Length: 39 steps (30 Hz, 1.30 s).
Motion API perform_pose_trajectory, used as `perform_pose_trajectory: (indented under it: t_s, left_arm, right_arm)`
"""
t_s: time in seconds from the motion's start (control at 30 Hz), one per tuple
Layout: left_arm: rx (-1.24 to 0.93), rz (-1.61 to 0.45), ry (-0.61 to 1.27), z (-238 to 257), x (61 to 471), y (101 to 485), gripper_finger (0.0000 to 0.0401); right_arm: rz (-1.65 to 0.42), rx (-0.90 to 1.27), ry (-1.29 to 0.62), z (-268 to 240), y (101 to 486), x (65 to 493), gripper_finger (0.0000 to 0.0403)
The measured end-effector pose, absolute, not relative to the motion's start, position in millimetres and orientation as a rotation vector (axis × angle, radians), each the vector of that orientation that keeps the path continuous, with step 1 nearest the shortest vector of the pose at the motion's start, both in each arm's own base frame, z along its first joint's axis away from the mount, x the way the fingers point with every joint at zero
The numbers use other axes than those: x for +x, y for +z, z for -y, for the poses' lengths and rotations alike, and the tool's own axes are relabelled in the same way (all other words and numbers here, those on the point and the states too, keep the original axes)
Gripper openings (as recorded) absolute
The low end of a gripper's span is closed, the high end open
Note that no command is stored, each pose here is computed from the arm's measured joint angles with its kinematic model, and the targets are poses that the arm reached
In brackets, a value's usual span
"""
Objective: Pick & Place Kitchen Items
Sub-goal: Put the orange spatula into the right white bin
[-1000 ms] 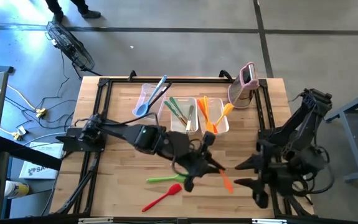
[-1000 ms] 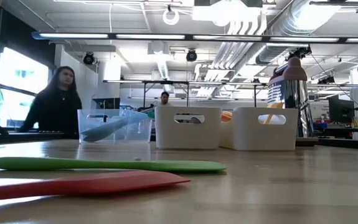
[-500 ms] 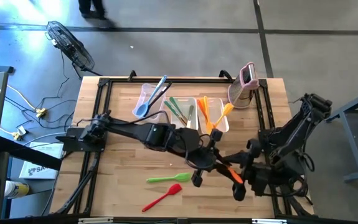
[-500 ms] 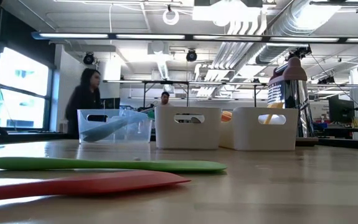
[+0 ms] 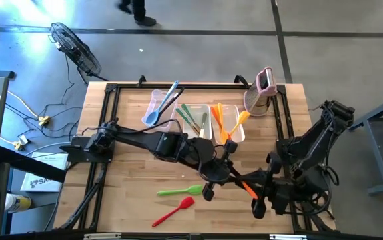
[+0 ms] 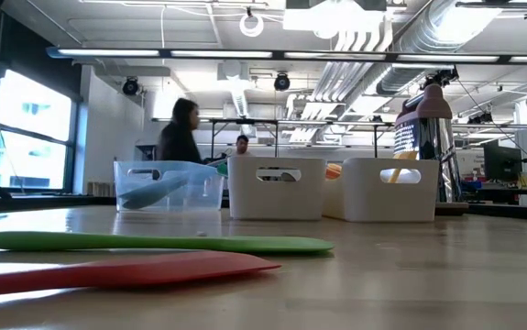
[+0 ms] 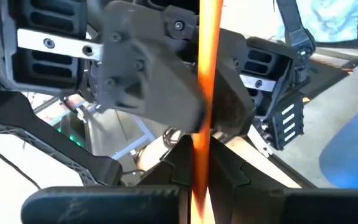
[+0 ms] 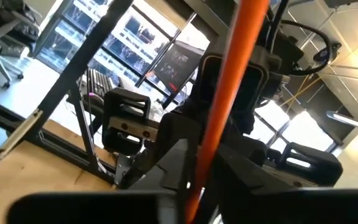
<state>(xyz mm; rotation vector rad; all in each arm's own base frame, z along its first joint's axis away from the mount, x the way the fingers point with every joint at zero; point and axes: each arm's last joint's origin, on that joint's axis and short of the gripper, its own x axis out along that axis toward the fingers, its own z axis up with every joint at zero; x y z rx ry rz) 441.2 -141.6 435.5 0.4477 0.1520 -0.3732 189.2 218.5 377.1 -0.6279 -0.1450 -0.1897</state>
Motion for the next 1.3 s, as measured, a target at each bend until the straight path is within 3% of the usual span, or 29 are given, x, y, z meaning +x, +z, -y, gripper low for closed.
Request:
perform_pose_trajectory:
  t_s: [0.13, 0.4, 0.7, 0.83, 0.97, 1.1, 1.3]
  left_arm:
    - [0.465, -0.149, -0.373, 142.0, 444.8, 431.2, 0.0017]
    - [0.474, -0.172, -0.373, 143.5, 448.7, 424.2, 0.0022]
    - [0.399, -0.247, -0.284, 141.0, 450.1, 417.8, 0.0071]
    - [0.272, -0.332, -0.132, 137.2, 449.6, 411.8, 0.0085]
    - [0.294, -0.460, -0.008, 132.3, 445.9, 399.8, 0.0089]
    - [0.324, -0.607, 0.053, 128.1, 438.2, 387.4, 0.0090]
    - [0.194, -0.879, 0.111, 122.7, 419.1, 367.5, 0.0090]
  right_arm:
    - [0.127, -0.627, -0.201, -220.0, 376.3, 186.8, 0.0016]
    - [0.097, -0.635, -0.222, -220.9, 374.1, 185.4, 0.0010]
    - [0.049, -0.644, -0.242, -222.7, 369.5, 183.6, 0.0006]
    - [0.014, -0.636, -0.267, -225.7, 368.0, 177.3, 0.0006]
    - [-0.031, -0.625, -0.270, -232.5, 362.0, 166.7, 0.0005]
    - [-0.058, -0.569, -0.293, -238.7, 357.1, 156.0, 0.0005]
    - [-0.070, -0.460, -0.342, -242.5, 354.4, 145.6, 0.0005]
